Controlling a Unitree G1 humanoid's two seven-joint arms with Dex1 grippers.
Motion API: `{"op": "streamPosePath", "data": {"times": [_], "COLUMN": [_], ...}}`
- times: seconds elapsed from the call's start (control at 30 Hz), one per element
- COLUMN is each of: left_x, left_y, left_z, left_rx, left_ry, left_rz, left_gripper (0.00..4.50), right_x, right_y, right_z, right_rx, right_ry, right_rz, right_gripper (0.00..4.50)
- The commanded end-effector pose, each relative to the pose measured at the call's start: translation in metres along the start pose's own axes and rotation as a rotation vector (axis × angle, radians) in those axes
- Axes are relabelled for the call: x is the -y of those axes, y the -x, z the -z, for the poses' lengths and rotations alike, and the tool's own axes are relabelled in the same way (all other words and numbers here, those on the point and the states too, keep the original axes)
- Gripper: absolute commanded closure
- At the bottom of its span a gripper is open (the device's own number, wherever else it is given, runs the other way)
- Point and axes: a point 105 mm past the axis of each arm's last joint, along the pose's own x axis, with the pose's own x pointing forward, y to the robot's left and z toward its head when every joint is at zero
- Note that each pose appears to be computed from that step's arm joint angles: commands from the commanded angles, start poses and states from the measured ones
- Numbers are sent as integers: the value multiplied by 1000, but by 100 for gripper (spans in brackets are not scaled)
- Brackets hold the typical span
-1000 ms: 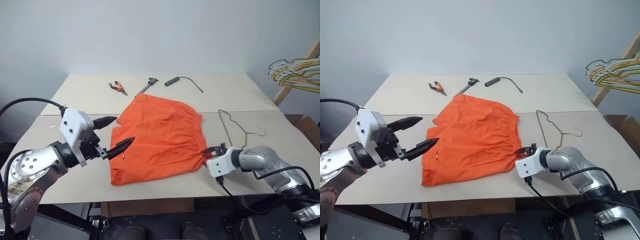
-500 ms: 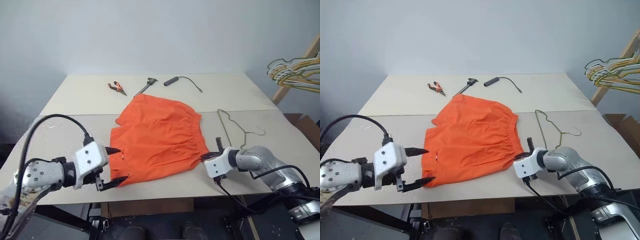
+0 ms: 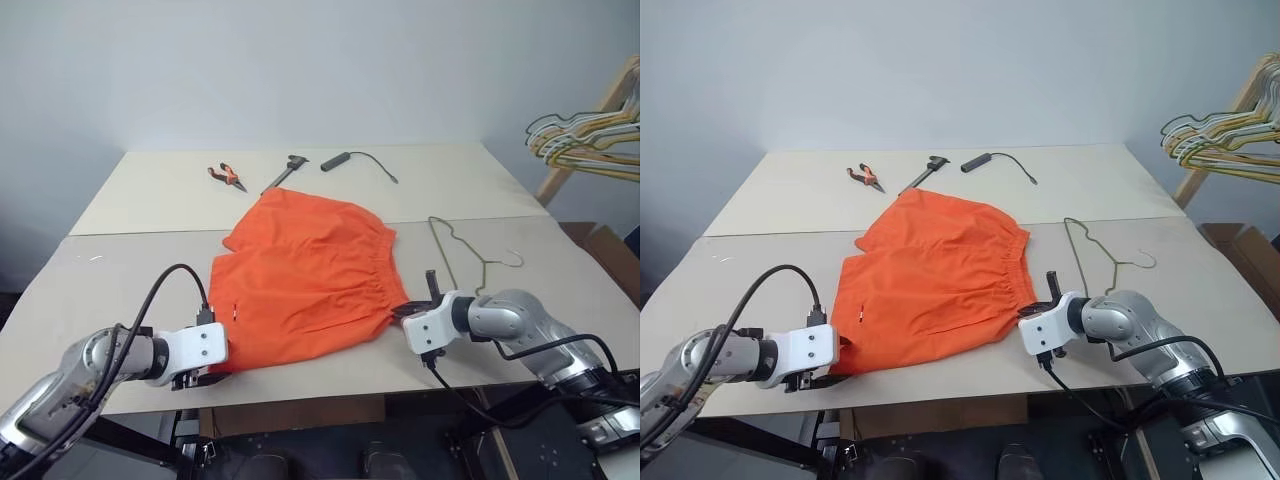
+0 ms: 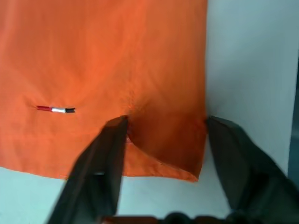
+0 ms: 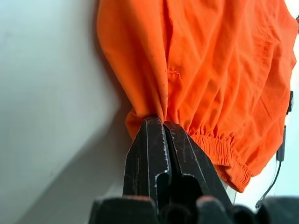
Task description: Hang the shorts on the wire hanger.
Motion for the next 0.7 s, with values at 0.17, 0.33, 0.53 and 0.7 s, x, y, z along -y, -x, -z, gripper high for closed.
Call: {"op": "streamPosePath", "data": {"times": [0.17, 0.33, 0.53, 0.7], "left_x": [-10, -13, -11, -11], "left_y": [-9, -10, 1, 15], "left_z": [-3, -4, -9, -5], "left_rx": [18, 33, 87, 90], "left_ry": [-28, -30, -67, -75], "left_rz": [-32, -30, 13, 61], "left_gripper": [406, 446, 446, 446], "right_x": [17, 17, 17, 17], "right_y": [9, 8, 9, 11], "right_z": [-5, -7, -8, -11], "right_rx": [4, 8, 14, 25], "right_ry": [10, 7, 5, 6], "right_rz": [69, 72, 76, 77], "right_gripper": [450, 450, 450, 450]}}
